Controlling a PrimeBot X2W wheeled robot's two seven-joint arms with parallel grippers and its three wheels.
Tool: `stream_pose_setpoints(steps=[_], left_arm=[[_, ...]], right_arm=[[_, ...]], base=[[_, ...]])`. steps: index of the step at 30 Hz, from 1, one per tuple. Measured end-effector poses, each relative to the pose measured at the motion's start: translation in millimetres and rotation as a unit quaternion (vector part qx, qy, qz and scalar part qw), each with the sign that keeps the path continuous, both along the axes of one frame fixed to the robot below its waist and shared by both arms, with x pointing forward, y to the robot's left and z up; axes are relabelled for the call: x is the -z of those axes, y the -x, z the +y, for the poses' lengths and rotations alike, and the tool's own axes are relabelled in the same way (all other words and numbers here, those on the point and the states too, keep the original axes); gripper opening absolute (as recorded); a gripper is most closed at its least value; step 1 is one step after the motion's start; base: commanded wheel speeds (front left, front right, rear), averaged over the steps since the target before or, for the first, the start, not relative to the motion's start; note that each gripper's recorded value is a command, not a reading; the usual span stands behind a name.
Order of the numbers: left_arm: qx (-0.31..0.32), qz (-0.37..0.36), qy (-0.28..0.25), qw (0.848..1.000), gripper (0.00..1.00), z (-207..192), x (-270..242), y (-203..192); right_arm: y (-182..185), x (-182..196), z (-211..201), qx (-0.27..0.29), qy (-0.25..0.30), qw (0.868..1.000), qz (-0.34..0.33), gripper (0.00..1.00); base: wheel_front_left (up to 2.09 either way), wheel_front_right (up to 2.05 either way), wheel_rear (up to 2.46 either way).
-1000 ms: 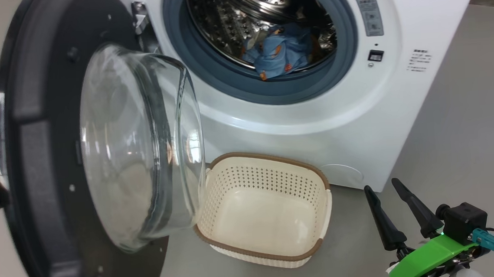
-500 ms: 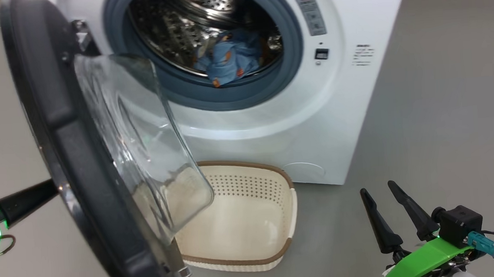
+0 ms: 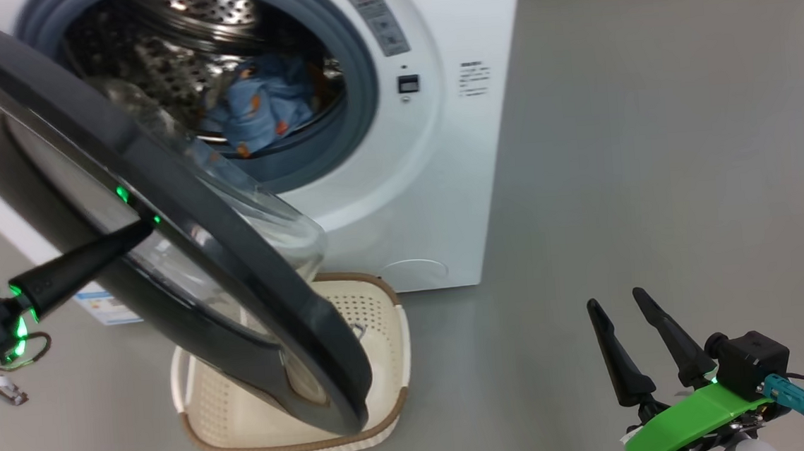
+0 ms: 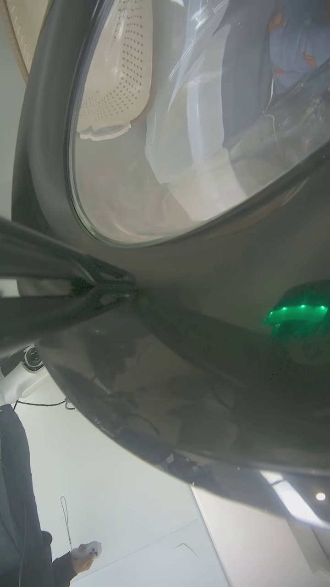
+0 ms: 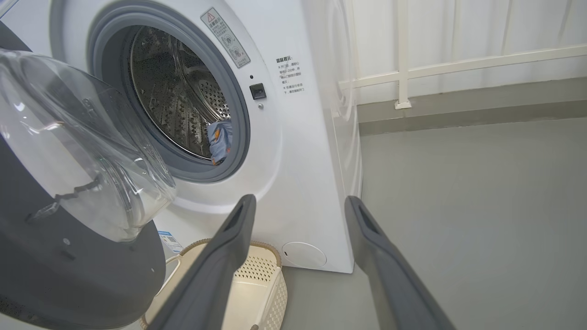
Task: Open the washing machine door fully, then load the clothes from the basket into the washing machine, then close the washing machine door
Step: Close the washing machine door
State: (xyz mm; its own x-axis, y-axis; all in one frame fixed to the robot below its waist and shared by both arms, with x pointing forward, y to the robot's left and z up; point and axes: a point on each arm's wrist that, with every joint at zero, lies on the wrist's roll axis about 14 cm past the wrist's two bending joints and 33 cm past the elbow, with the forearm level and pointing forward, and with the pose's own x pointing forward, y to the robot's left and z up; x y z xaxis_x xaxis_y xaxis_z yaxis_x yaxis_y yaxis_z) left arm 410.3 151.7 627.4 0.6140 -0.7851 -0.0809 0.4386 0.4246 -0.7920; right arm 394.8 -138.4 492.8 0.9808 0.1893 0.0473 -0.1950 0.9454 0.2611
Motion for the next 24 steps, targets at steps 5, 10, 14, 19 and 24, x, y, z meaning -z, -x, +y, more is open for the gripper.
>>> stream_pose_setpoints(steps=[5,10,14,19,24], left_arm=[[0.005,-0.008,0.011,1.000,0.00,-17,-1,-19],[0.012,-0.018,0.016,1.000,0.00,-34,-5,-31],[0.007,-0.021,0.016,1.000,0.00,-31,-6,-27],[-0.022,-0.025,0.020,0.999,0.00,-15,-5,-17],[-0.068,-0.014,0.023,0.997,0.00,7,8,-4]], right_arm=[[6,2,-21,0.034,-0.001,0.999,0.004,1.00],[10,4,-34,0.053,0.000,0.999,0.007,1.00],[8,2,-31,0.049,-0.001,0.999,0.004,1.00],[4,-2,-20,0.034,-0.003,0.999,-0.002,1.00],[3,-4,-11,0.020,-0.004,1.000,-0.005,1.00]], base=[[0.00,0.00,0.00],[0.00,0.00,0.00],[0.00,0.00,0.00],[0.00,0.00,0.00],[0.00,0.00,0.00]])
